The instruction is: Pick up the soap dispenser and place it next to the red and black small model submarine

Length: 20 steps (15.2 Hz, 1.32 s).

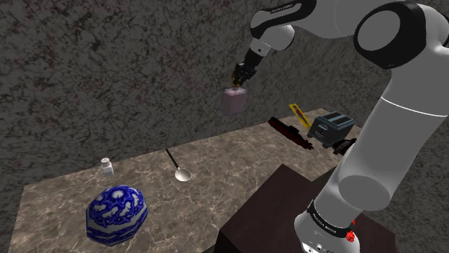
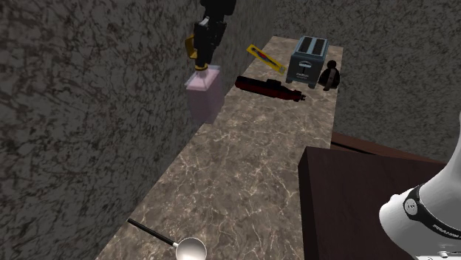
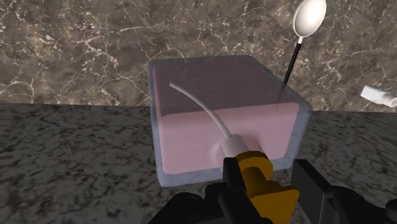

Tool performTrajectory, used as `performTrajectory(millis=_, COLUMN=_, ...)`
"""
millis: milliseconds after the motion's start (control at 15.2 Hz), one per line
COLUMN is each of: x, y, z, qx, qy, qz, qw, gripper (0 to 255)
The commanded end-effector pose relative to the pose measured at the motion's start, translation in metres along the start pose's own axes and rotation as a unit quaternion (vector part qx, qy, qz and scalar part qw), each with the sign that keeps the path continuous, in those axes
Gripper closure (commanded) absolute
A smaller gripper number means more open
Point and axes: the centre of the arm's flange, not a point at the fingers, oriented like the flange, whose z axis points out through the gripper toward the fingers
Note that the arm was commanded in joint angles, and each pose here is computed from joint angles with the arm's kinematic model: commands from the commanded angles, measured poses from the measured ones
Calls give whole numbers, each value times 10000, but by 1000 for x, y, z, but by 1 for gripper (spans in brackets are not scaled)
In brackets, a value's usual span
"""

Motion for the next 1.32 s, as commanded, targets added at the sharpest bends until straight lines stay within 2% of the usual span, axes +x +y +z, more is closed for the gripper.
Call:
performTrajectory(millis=0, x=-6, y=19, z=-9, qx=0, qy=1, qz=-2, qw=10000, gripper=255)
performTrajectory(millis=1254, x=-79, y=246, z=-87, qx=0, qy=1, qz=-2, qw=10000, gripper=255)
